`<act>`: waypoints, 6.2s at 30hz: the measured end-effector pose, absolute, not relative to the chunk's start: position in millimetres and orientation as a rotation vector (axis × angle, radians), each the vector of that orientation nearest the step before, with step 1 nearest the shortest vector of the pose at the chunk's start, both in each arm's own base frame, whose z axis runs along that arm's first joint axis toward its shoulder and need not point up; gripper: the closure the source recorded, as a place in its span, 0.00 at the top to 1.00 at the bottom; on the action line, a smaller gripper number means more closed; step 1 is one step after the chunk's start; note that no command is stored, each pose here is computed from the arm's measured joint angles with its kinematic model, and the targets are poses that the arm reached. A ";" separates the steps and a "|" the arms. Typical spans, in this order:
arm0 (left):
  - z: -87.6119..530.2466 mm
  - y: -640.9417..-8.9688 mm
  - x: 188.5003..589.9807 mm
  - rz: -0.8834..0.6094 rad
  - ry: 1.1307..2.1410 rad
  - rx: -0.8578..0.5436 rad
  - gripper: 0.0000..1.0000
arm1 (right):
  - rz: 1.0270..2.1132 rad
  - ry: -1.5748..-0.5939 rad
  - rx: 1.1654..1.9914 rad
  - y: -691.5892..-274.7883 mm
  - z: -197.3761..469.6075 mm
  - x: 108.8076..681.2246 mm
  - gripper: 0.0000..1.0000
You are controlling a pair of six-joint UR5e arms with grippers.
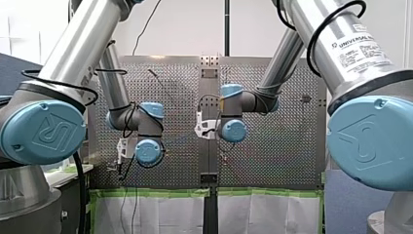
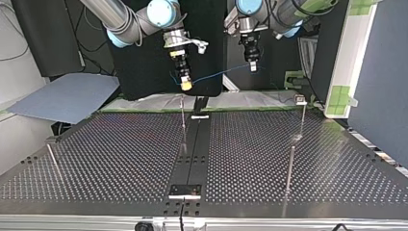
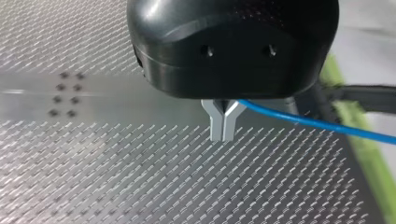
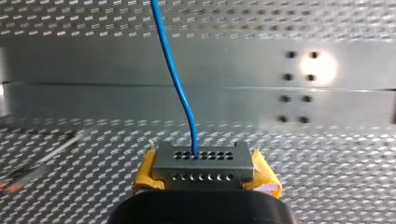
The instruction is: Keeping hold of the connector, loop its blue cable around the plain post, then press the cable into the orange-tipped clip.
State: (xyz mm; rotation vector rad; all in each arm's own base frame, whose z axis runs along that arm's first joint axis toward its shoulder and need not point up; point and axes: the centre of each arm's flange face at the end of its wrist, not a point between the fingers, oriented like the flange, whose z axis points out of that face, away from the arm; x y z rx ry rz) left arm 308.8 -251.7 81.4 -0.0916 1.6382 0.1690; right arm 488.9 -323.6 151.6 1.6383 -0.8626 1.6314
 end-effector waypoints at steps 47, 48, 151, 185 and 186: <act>355.7 -163.1 443.6 -0.007 1.310 -0.320 0.00 | 1.870 -0.640 1.545 -372.6 327.6 518.3 0.00; 359.8 -158.9 443.0 -0.001 1.306 -0.326 0.00 | 1.876 -0.634 1.546 -373.2 329.8 519.5 0.00; 377.2 -81.3 585.1 -0.092 1.349 -0.271 0.00 | 1.997 -0.557 1.497 -455.4 352.4 587.1 0.00; 325.6 -101.9 565.9 -0.131 1.382 -0.316 0.98 | 1.895 -0.618 1.660 -451.2 296.6 589.5 0.00; 323.0 -102.1 566.8 -0.133 1.385 -0.319 0.98 | 1.894 -0.619 1.662 -451.0 294.2 588.9 0.00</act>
